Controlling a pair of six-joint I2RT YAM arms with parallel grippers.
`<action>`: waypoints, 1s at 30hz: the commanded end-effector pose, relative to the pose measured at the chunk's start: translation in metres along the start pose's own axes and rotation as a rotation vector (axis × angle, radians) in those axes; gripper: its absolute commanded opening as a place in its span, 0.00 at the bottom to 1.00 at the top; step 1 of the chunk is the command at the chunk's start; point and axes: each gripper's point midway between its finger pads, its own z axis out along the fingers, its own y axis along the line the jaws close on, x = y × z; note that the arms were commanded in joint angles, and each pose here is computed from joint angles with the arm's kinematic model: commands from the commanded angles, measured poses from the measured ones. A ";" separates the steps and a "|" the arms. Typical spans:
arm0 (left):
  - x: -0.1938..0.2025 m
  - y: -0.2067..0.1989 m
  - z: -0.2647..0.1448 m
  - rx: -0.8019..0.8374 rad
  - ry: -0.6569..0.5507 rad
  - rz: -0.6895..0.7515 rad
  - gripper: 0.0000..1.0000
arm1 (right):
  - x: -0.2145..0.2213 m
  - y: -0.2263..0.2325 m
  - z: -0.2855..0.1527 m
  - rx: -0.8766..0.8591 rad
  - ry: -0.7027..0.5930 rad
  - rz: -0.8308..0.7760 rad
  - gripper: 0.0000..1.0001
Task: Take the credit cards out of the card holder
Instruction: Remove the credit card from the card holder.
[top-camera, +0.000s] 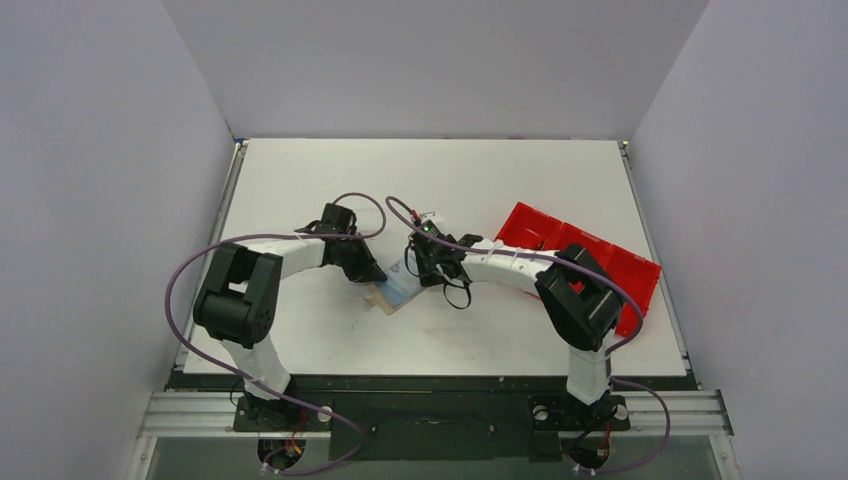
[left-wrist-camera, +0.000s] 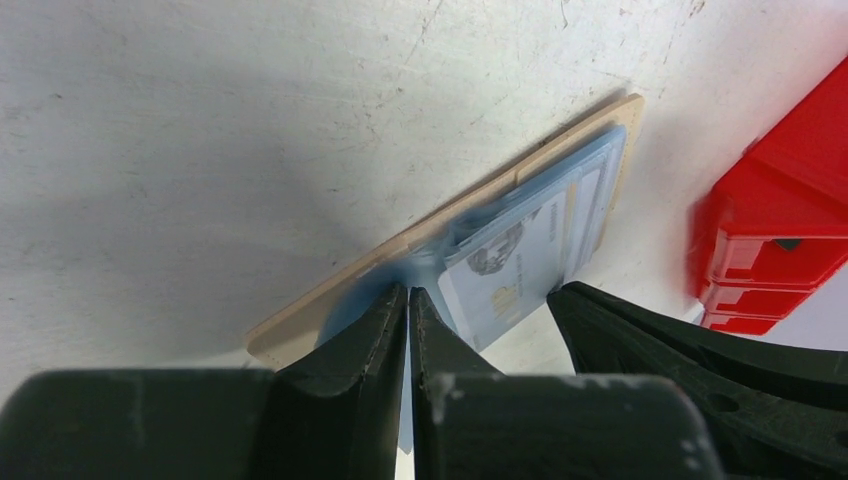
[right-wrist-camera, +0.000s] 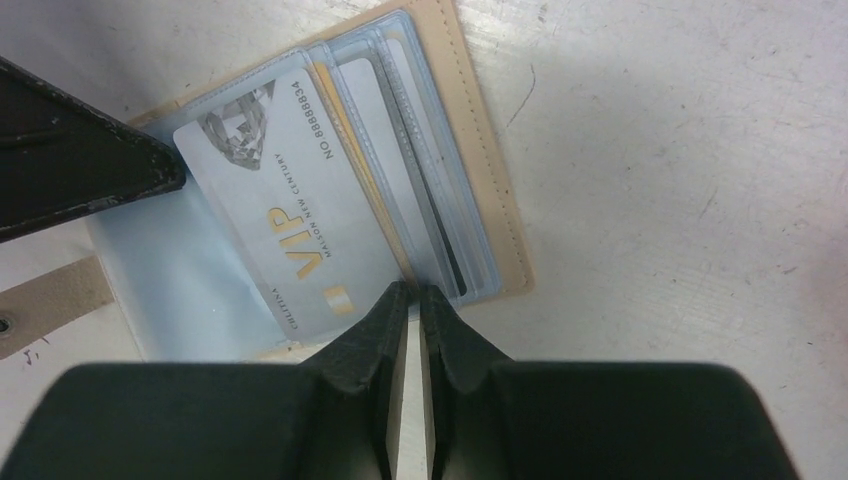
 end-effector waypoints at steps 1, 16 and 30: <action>0.003 -0.016 -0.005 0.086 -0.011 -0.005 0.05 | -0.001 0.013 0.000 -0.018 -0.016 0.005 0.06; 0.010 -0.025 -0.007 0.220 -0.051 -0.051 0.14 | 0.007 0.016 0.008 -0.019 0.014 0.006 0.00; 0.017 -0.026 0.006 0.313 -0.035 -0.085 0.14 | 0.008 0.017 0.010 -0.020 0.025 0.005 0.00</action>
